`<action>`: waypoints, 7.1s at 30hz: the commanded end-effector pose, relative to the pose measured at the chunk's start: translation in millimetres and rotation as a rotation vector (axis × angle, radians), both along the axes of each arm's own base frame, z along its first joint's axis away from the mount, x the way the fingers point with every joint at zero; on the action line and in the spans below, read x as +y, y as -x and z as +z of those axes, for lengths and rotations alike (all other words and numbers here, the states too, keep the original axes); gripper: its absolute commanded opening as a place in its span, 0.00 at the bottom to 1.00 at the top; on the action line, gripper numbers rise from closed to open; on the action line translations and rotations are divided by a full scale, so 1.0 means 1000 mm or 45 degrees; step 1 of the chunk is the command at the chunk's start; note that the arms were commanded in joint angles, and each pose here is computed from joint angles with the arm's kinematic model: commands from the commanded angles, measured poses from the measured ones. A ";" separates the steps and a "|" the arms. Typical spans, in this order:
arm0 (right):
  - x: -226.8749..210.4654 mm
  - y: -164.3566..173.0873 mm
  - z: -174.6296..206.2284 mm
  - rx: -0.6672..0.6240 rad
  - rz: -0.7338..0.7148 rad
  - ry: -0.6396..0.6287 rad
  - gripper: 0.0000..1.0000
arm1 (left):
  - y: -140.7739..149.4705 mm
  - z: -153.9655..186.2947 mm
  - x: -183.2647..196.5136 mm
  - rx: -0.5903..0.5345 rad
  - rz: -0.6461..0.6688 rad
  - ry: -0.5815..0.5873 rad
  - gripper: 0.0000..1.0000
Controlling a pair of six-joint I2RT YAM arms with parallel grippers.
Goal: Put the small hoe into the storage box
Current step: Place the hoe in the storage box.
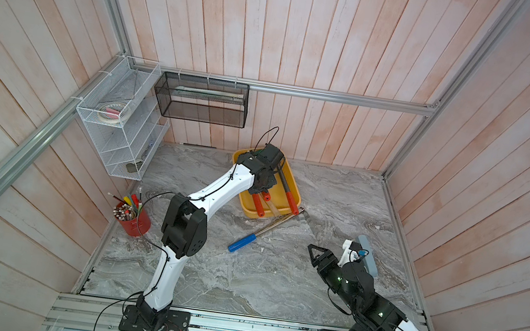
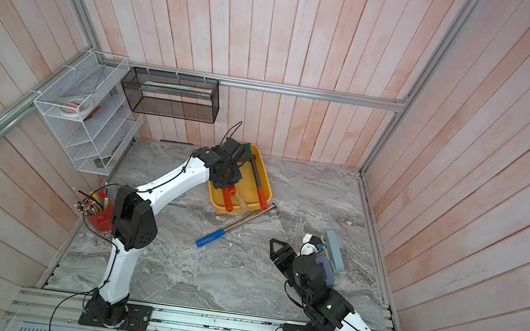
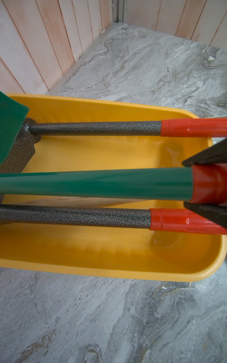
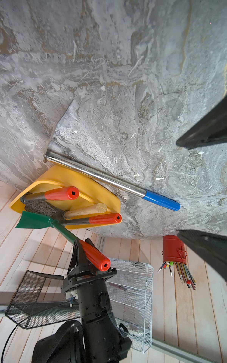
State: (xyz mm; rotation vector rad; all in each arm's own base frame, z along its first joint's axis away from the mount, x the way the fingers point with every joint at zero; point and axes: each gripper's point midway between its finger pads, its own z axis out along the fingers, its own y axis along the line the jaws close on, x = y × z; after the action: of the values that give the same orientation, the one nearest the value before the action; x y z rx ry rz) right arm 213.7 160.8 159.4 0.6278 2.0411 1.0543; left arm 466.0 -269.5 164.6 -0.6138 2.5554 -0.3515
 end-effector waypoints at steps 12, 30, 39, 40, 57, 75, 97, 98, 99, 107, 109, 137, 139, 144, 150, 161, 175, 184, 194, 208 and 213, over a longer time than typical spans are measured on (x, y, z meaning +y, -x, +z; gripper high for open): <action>-0.009 0.003 -0.011 0.029 -0.029 0.034 0.68 | -0.032 0.007 0.009 -0.118 0.107 0.000 0.00; -0.013 0.006 -0.008 0.019 -0.039 0.025 0.68 | -0.035 -0.019 0.005 -0.063 0.174 0.110 0.00; -0.014 0.006 -0.009 0.017 -0.044 0.014 0.68 | -0.031 -0.034 0.008 -0.022 0.178 0.079 0.00; -0.014 0.006 -0.010 0.018 -0.041 0.014 0.68 | -0.031 -0.036 0.009 -0.019 0.178 0.075 0.00; -0.015 0.008 -0.015 0.026 -0.044 0.002 0.68 | -0.023 -0.058 0.021 0.027 0.189 0.038 0.16; -0.009 0.005 -0.018 0.028 -0.029 -0.011 0.68 | -0.015 -0.049 0.054 0.013 0.097 -0.164 0.02; -0.004 0.003 -0.016 0.023 -0.010 -0.007 0.68 | -0.021 -0.042 0.054 -0.036 0.006 -0.234 0.20; -0.004 0.003 -0.016 0.021 -0.010 -0.005 0.68 | -0.022 -0.040 0.054 -0.045 0.009 -0.226 0.23; -0.004 0.003 -0.016 0.021 -0.010 -0.004 0.68 | -0.023 -0.040 0.054 -0.052 0.014 -0.220 0.24; -0.005 0.003 -0.015 0.021 -0.013 -0.005 0.68 | -0.026 -0.042 0.045 -0.074 -0.052 -0.151 0.36; -0.005 0.004 -0.016 0.023 -0.011 -0.004 0.68 | -0.027 -0.044 0.042 -0.071 -0.080 -0.135 0.38; -0.008 0.006 -0.018 0.027 -0.016 -0.012 0.68 | -0.027 -0.038 0.023 -0.068 -0.062 0.061 0.40; -0.008 0.006 -0.018 0.025 -0.016 -0.014 0.68 | -0.027 -0.038 0.020 -0.066 -0.064 0.080 0.40; -0.008 0.006 -0.018 0.024 -0.015 -0.013 0.68 | -0.027 -0.044 0.014 -0.048 -0.067 0.118 0.40; -0.008 0.007 -0.020 0.030 -0.014 -0.010 0.68 | -0.027 -0.039 0.014 -0.069 -0.077 0.124 0.43; -0.007 0.006 -0.016 0.022 -0.011 -0.011 0.68 | -0.028 -0.040 0.005 -0.066 -0.109 0.159 0.45; 0.001 0.003 -0.016 0.026 0.017 -0.007 0.68 | -0.019 -0.047 0.016 -0.036 -0.151 0.023 0.49; 0.001 0.003 -0.016 0.025 0.018 -0.005 0.68 | -0.017 -0.032 0.019 -0.065 -0.198 0.005 0.55; 0.002 0.001 -0.016 0.024 0.027 0.031 0.68 | 0.000 0.000 0.009 -0.226 -0.396 0.100 0.72; 0.000 -0.004 -0.008 -0.019 0.032 0.140 0.74 | 0.047 0.015 0.018 -0.239 -0.575 0.114 0.88; 0.003 -0.006 -0.006 -0.032 0.051 0.163 0.79 | 0.064 0.022 0.021 -0.257 -0.627 0.128 0.90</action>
State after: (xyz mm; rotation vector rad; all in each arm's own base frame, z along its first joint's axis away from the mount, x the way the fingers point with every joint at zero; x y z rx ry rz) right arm 214.5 163.8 138.3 0.5349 2.1213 0.9514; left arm 408.2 -248.2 172.8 -0.0311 2.5131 -0.6391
